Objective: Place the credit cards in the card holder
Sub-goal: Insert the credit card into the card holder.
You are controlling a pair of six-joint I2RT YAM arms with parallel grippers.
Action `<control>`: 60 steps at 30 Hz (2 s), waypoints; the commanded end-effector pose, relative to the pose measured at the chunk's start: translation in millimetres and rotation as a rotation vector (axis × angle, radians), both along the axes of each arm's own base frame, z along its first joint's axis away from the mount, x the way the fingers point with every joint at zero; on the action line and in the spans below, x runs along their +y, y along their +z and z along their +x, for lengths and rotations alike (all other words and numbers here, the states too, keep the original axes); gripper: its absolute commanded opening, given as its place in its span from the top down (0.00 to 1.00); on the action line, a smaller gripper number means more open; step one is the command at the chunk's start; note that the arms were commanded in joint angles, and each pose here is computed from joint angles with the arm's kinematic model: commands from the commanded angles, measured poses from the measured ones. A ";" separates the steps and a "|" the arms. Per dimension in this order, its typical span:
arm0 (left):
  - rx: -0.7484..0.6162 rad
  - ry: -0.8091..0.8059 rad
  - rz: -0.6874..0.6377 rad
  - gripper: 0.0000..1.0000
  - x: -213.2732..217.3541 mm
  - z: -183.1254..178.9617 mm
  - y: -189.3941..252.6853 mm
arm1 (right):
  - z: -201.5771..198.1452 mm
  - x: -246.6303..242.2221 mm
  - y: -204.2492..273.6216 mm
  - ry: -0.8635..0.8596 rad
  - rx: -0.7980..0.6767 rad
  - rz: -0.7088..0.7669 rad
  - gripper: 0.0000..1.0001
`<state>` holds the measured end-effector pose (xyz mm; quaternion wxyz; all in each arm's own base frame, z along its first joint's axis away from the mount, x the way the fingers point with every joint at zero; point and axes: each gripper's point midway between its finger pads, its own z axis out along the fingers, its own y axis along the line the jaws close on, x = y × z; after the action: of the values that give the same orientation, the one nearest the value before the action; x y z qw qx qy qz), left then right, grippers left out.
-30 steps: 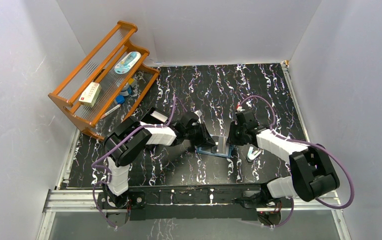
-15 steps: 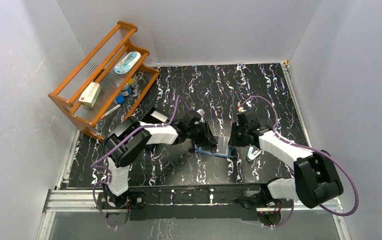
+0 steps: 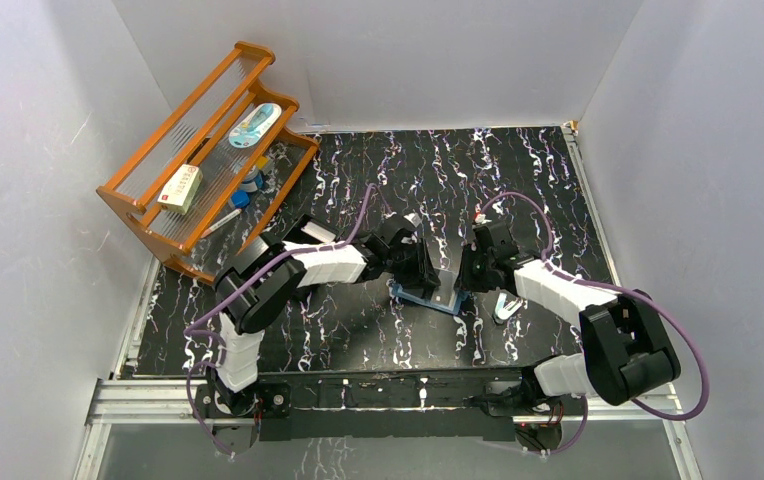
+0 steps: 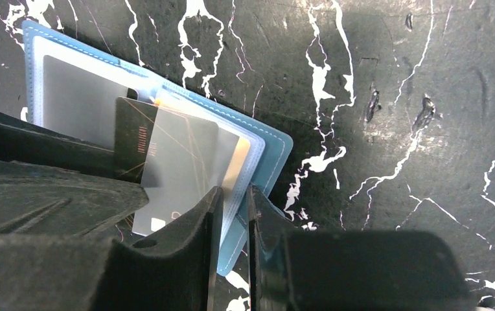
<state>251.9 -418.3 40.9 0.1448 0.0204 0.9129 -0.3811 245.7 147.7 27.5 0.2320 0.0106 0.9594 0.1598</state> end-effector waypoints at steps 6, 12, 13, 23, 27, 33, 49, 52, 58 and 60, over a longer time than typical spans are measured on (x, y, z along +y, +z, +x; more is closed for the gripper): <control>-0.110 -0.108 0.068 0.72 -21.1 -0.3 9.1 | -1.8 -2.1 -12.0 0.006 0.013 -0.011 0.73; -0.147 -0.094 0.094 0.69 -15.8 5.0 17.2 | 6.3 -8.2 5.7 -0.006 -0.017 -0.049 0.73; -0.153 -0.091 0.095 0.68 -15.3 6.0 19.4 | 7.4 -8.9 10.8 -0.009 -0.027 -0.051 0.73; -0.175 -0.042 0.086 0.61 -15.3 13.7 26.4 | 11.5 -32.4 25.1 -0.063 -0.065 -0.122 0.73; -0.188 -0.033 0.100 0.59 -15.2 18.3 27.1 | 12.9 -37.0 16.9 -0.073 -0.053 -0.124 0.73; -0.198 -0.033 0.107 0.59 -15.9 20.9 24.0 | 14.7 -32.4 0.9 -0.068 -0.028 -0.090 0.73; -0.278 -0.222 0.090 0.59 -32.1 -5.9 20.5 | 24.4 -5.6 -15.7 0.008 -0.012 0.014 0.75; -0.281 -0.205 0.111 0.59 -28.6 -3.8 20.0 | 22.5 -4.7 -13.4 0.007 -0.011 0.023 0.75; -0.316 -0.191 0.094 0.59 -36.3 4.5 32.7 | 18.0 1.5 -7.3 0.011 -0.016 0.071 0.76; -0.336 -0.203 0.090 0.59 -40.5 8.6 36.2 | 15.9 3.1 -8.1 0.011 -0.008 0.083 0.76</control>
<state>245.0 -434.6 38.6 0.2070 0.1623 0.9129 -0.3121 279.0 138.5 21.6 0.2618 0.0182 0.9509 0.1644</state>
